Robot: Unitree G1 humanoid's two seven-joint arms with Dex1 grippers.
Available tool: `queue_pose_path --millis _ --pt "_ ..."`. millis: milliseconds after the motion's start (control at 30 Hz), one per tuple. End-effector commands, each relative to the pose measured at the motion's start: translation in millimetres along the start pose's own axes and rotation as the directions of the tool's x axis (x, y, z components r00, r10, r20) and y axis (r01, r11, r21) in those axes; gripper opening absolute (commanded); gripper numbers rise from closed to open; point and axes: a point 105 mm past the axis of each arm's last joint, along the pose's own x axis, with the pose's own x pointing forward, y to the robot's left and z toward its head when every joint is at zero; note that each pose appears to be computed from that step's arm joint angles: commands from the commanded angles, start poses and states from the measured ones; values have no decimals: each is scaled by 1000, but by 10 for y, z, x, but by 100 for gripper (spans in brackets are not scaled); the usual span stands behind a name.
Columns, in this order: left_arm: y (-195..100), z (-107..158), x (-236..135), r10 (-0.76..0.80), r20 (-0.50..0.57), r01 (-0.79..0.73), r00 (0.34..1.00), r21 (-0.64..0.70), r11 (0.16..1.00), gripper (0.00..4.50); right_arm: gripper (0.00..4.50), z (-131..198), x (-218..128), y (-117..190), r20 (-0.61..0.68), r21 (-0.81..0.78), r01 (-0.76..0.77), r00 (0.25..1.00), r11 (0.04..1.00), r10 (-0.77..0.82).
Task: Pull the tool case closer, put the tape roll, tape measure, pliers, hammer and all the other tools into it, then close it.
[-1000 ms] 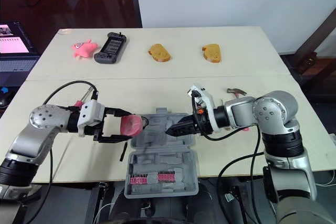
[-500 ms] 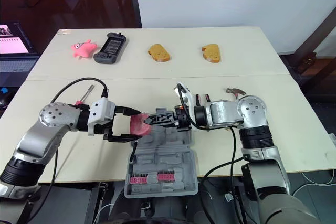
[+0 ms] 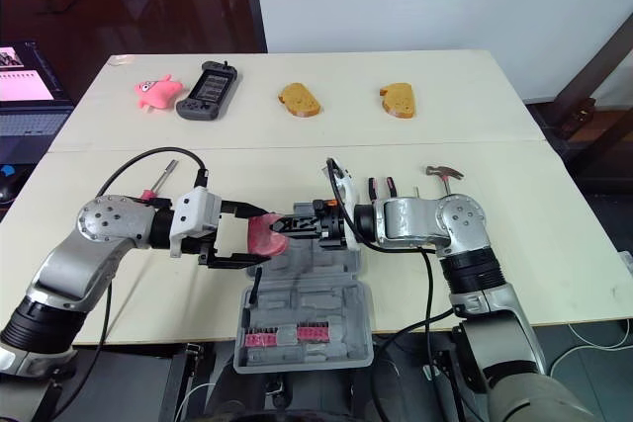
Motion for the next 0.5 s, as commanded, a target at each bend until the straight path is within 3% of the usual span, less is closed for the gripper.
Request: queue_pose_path --millis 33,300,500 --pt "39 99 -57 23 43 -23 999 -1 1000 450 45 15 -36 195 -1 -48 -88 996 995 88" --pt "-15 67 -422 106 -5 -106 994 -82 991 450 45 125 -431 149 -20 -90 -33 999 995 32" --pt "-275 -63 -740 188 -92 -200 978 -152 968 450 45 204 -748 -97 -47 -116 188 980 975 -194"
